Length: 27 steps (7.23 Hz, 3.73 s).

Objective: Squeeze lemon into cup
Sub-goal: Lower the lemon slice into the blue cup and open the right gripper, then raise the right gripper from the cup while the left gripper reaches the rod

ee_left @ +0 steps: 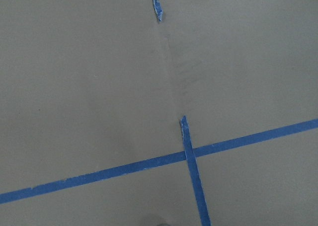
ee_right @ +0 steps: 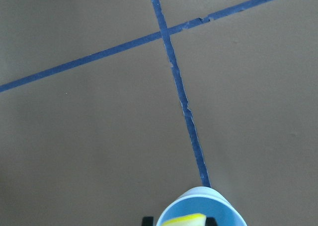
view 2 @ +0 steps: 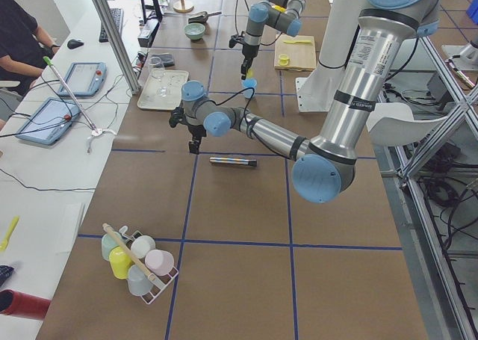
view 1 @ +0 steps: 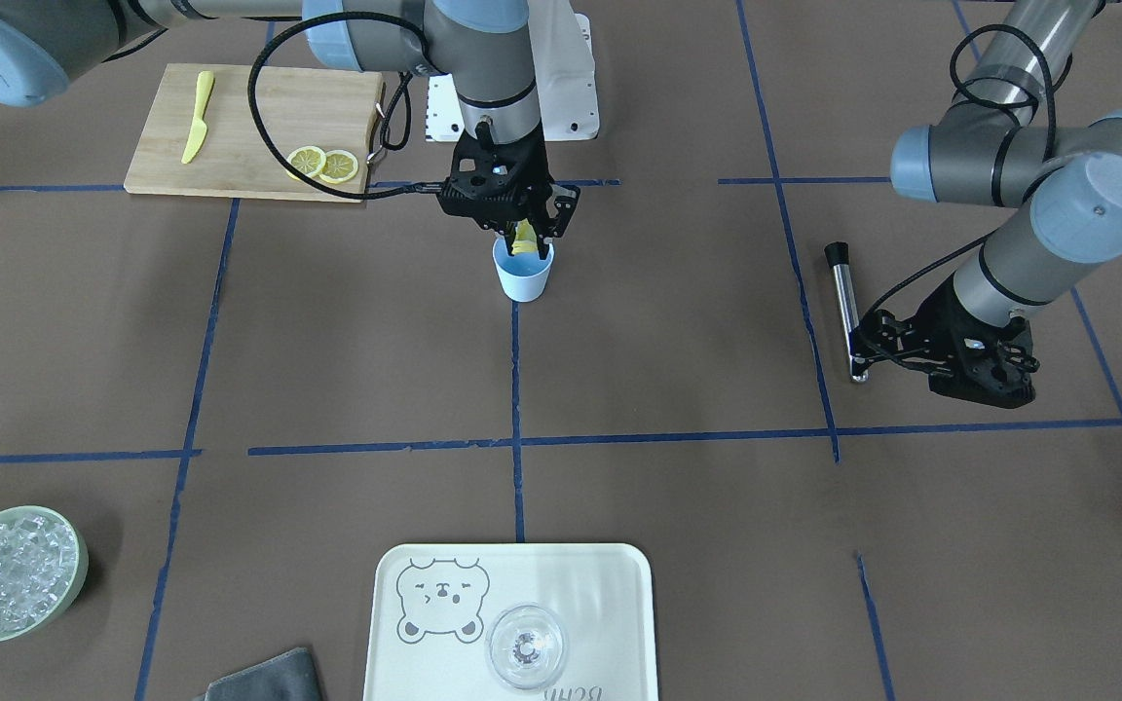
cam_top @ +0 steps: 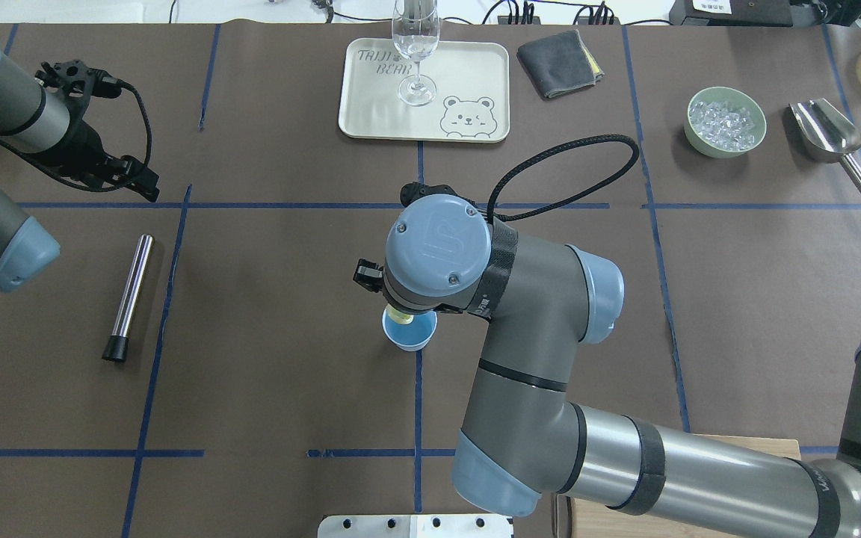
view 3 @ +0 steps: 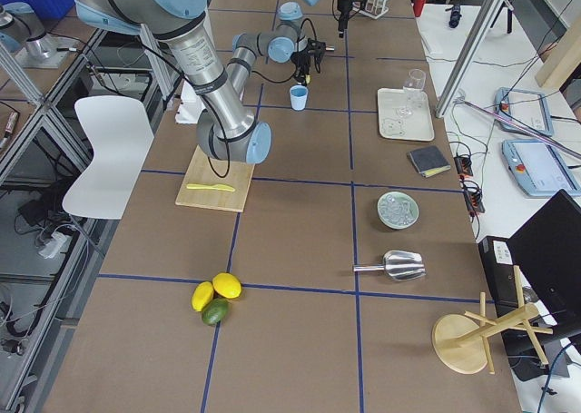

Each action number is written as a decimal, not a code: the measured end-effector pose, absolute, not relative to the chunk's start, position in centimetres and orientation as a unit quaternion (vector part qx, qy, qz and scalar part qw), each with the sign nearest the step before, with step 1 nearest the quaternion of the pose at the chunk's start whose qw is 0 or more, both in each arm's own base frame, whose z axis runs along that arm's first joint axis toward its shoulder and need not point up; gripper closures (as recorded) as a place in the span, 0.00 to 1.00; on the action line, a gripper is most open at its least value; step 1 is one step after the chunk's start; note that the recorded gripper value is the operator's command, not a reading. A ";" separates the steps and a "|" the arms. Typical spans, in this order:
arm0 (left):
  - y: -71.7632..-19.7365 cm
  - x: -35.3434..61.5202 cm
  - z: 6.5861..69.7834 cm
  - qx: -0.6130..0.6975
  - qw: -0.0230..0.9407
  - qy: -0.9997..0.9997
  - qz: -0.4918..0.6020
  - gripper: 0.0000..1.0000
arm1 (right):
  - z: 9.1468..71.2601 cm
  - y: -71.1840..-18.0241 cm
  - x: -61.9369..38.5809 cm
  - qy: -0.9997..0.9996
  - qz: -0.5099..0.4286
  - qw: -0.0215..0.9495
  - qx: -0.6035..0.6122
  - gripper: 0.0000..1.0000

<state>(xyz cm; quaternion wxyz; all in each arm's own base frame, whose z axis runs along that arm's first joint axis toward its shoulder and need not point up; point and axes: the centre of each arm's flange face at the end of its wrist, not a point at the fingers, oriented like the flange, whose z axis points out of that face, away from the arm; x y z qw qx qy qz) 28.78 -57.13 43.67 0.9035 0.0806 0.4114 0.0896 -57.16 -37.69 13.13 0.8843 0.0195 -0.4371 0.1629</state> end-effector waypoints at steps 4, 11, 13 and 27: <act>-57.1 28.8 43.7 0.081 0.903 0.411 0.090 0.00 | 14.5 -37.3 -57.5 -0.422 0.159 0.892 0.000 0.35; -57.2 28.9 43.6 0.081 0.903 0.411 0.090 0.00 | 13.8 -37.3 -56.6 -0.431 0.157 0.888 -0.011 0.00; -57.1 29.7 44.2 0.072 0.906 0.408 0.090 0.00 | 14.1 -39.0 -52.6 -0.427 0.158 0.890 -0.017 0.00; -52.9 35.6 49.4 -0.023 0.925 0.363 0.111 0.14 | 22.9 -53.6 -31.2 -0.403 0.098 0.909 0.035 0.00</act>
